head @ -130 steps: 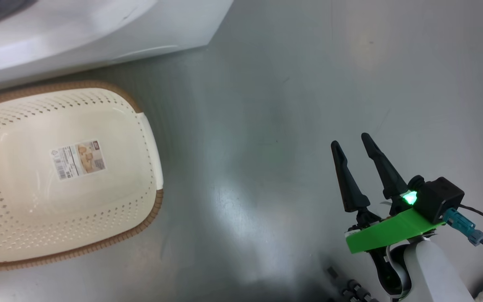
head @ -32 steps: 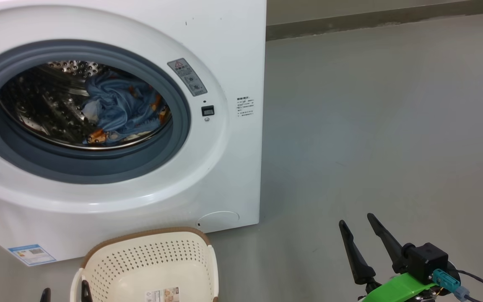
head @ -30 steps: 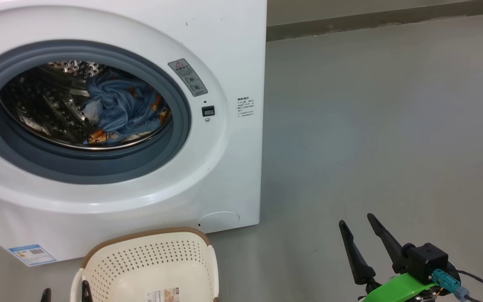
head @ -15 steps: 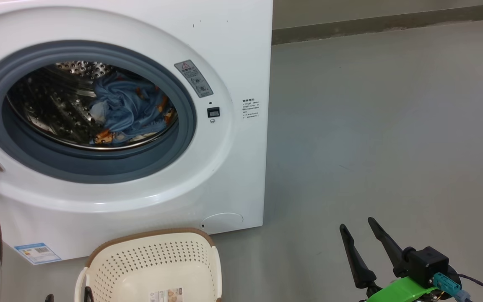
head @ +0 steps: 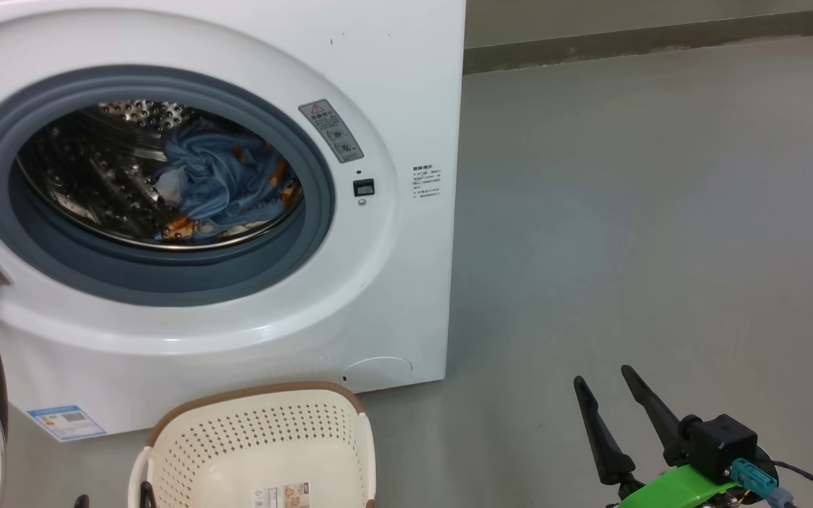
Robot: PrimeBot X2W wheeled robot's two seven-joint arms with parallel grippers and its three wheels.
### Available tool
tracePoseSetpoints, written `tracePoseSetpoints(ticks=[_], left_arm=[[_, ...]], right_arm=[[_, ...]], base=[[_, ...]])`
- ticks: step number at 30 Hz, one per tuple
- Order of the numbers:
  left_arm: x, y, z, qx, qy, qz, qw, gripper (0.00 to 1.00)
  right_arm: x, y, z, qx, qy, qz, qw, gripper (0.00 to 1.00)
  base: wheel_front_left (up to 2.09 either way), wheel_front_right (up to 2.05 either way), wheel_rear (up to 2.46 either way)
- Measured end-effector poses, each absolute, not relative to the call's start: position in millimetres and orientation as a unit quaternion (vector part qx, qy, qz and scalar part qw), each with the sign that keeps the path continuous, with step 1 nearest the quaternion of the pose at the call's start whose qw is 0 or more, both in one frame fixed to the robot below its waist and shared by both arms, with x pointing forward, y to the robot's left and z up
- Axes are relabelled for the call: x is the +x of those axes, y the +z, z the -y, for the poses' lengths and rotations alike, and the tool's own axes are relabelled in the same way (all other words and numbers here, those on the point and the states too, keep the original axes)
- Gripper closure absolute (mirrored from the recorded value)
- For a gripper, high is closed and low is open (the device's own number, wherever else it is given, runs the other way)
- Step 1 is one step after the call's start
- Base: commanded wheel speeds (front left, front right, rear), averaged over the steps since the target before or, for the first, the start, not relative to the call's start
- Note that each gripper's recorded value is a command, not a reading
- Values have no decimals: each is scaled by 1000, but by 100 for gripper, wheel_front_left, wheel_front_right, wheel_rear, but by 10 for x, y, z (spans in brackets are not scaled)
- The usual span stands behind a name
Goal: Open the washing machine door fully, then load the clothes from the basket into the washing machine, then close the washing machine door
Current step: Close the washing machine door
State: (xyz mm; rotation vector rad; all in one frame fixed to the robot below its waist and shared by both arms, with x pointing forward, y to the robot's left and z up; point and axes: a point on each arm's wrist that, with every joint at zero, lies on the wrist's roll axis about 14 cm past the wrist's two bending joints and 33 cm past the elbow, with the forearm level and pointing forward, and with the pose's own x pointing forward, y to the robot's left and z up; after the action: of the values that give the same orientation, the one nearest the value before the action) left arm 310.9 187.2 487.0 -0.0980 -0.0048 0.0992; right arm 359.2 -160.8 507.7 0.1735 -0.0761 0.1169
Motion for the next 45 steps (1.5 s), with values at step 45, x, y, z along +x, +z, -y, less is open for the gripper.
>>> tracePoseSetpoints(ticks=[45], left_arm=[[3065, 4864, -2105, -50, 78, 5, 996, 0]], right_arm=[[3686, 5056, 1483, 89, 75, 33, 993, 0]], base=[[-82, 82, 0]])
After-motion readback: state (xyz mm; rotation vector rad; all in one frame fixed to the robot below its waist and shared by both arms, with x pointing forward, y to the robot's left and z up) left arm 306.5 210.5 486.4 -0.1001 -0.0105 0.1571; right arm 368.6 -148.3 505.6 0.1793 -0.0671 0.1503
